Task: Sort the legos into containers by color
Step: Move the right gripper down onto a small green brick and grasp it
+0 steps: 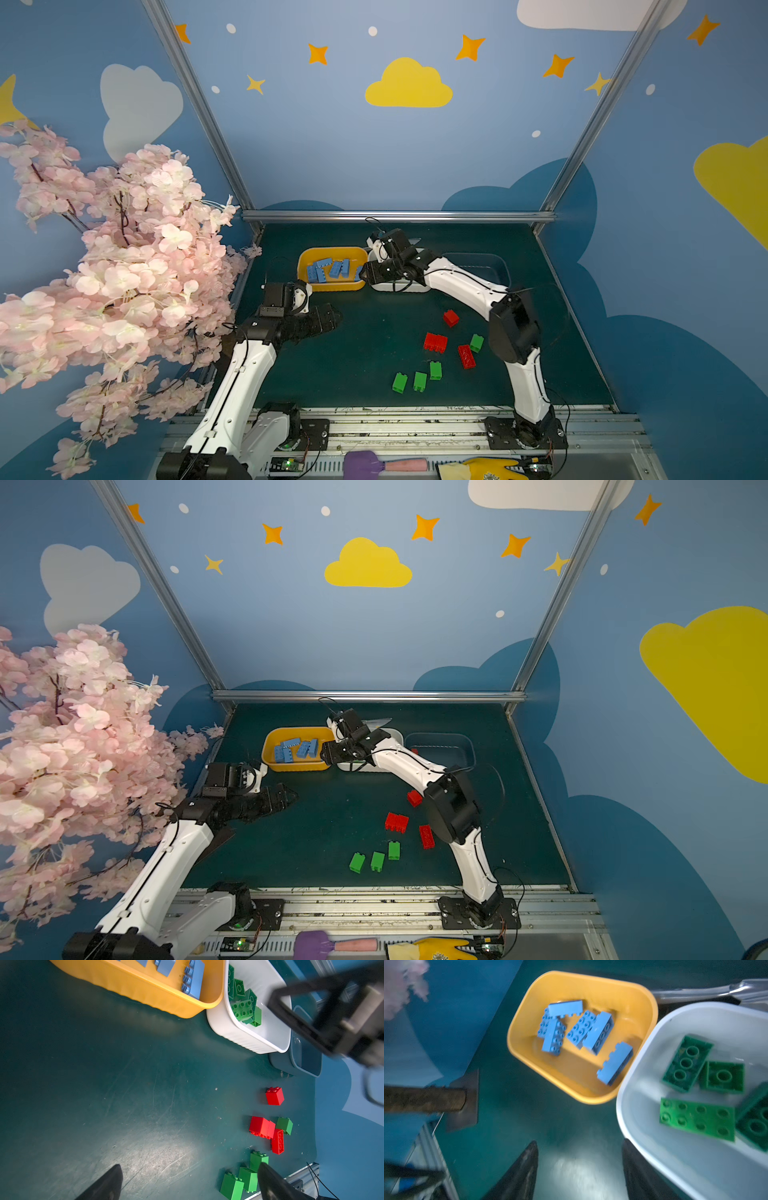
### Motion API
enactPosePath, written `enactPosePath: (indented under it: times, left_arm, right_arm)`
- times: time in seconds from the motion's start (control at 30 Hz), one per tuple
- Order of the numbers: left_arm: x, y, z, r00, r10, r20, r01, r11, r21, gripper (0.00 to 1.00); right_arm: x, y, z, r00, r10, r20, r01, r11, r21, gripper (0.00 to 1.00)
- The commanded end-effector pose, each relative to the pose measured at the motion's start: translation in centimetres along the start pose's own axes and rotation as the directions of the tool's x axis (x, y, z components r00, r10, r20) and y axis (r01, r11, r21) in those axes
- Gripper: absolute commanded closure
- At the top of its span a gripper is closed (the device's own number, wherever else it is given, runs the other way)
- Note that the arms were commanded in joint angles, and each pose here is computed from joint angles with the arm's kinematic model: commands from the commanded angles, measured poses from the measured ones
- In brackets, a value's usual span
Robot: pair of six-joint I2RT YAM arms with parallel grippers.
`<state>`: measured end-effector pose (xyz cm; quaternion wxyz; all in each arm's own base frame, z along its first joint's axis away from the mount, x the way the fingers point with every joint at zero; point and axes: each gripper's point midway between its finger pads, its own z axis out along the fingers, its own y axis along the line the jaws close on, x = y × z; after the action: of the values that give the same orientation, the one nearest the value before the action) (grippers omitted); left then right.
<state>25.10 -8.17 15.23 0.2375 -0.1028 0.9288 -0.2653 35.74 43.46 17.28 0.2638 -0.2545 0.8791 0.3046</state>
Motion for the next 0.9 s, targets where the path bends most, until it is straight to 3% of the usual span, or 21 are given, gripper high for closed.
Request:
enactPosePath:
  times: [0.0, 0.2, 0.37, 0.47, 0.53, 0.6, 0.67, 0.73, 0.87]
  left_arm:
    - [0.1, 0.1, 0.3, 1.000, -0.010, -0.007, 0.010, 1.000, 0.013, 0.00]
    - [-0.1, -0.1, 0.8, 1.000, -0.004, -0.021, 0.004, 1.000, 0.024, 0.00]
    - [-0.6, -0.6, 0.9, 0.999, 0.006, -0.031, -0.005, 0.999, 0.040, 0.00]
    - [-1.0, -1.1, 1.0, 0.999, 0.008, -0.037, -0.006, 0.998, 0.063, 0.00]
    - [-1.1, -1.2, 1.2, 0.999, 0.000, -0.046, 0.003, 0.998, 0.070, 0.00]
    - [-1.1, -1.2, 1.4, 0.999, -0.008, -0.053, 0.012, 0.997, 0.078, 0.00]
    - [-1.0, -1.2, 1.8, 0.998, -0.007, -0.058, 0.012, 0.997, 0.082, 0.00]
    - [-0.9, -1.1, 2.1, 0.998, 0.000, -0.064, 0.006, 0.996, 0.086, 0.00]
    - [-0.9, -1.1, 2.7, 0.997, 0.008, -0.074, 0.000, 0.994, 0.106, 0.00]
  right_arm:
    - [4.4, 2.4, -3.3, 0.990, -0.120, -0.078, 0.113, 0.990, -0.088, 0.36]
    - [12.9, 2.9, -8.0, 0.947, -0.263, -0.183, 0.247, 0.963, -0.104, 0.33]
    - [17.0, 1.8, -10.5, 0.957, -0.142, -0.253, 0.143, 0.990, -0.016, 0.32]
    - [18.5, 1.5, -11.7, 0.956, -0.002, -0.293, 0.023, 0.997, 0.067, 0.32]
    - [18.7, 0.8, -12.6, 0.944, 0.163, -0.287, -0.117, 0.979, 0.169, 0.32]
    - [18.7, 0.8, -13.4, 0.901, 0.347, -0.260, -0.282, 0.925, 0.257, 0.32]
    - [19.4, 0.8, -14.0, 0.814, 0.530, -0.235, -0.440, 0.829, 0.345, 0.31]
    - [20.3, 0.7, -14.7, 0.748, 0.638, -0.184, -0.515, 0.732, 0.446, 0.31]
    - [21.7, 1.7, -13.8, 0.619, 0.779, -0.097, -0.654, 0.580, 0.486, 0.31]
